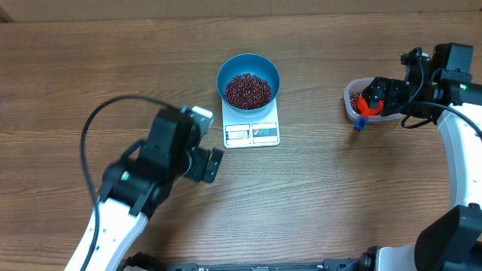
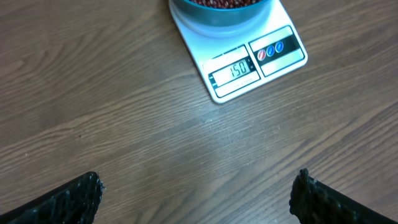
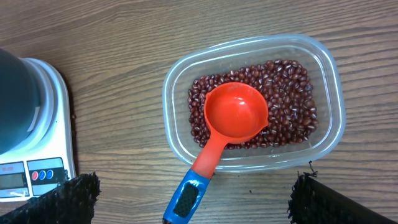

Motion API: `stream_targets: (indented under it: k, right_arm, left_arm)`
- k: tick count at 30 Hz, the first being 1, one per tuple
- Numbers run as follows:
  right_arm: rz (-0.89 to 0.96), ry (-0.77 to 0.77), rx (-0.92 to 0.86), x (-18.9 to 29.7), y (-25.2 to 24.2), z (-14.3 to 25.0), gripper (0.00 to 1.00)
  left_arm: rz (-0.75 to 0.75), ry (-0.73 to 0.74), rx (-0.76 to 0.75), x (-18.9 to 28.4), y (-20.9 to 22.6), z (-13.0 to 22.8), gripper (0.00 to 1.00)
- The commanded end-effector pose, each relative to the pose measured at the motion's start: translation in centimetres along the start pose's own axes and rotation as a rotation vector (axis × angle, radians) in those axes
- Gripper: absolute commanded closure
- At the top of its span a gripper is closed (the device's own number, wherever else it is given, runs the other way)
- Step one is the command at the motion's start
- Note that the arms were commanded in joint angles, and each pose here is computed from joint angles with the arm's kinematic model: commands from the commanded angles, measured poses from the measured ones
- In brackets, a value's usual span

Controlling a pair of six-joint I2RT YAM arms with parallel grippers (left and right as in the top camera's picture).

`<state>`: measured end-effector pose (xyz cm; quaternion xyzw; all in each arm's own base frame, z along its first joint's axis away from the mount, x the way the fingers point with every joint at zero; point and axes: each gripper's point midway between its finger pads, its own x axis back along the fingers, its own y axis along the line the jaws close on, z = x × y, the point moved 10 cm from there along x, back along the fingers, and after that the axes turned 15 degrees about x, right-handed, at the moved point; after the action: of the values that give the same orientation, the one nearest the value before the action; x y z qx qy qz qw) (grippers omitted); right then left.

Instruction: Scoop item into bowl and weigh 150g on scale

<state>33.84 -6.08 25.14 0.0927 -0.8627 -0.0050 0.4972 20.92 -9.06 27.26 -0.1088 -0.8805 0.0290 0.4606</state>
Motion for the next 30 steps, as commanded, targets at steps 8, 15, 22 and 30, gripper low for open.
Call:
stream_targets:
  k: [8,15,22,30]
  right_arm:
    - [0.015,-0.041,0.015,1.2,0.1,-0.6,0.0]
    - [0.015,-0.041,0.015,1.2,0.1,-0.6,0.0]
    - [0.015,-0.041,0.015,1.2,0.1,-0.6,0.0]
    - [0.015,-0.041,0.015,1.2,0.1,-0.6,0.0]
  left_arm:
    - [0.046,-0.244,0.116,2.5,2.1,3.9,0.0]
    - [0.072,-0.404,0.186,2.5,3.3,5.8,0.0]
    - [0.114,-0.573,0.218,2.4,4.1,7.7,0.0]
    - [0.149,-0.76,0.226,2.2,4.9,9.5,0.0]
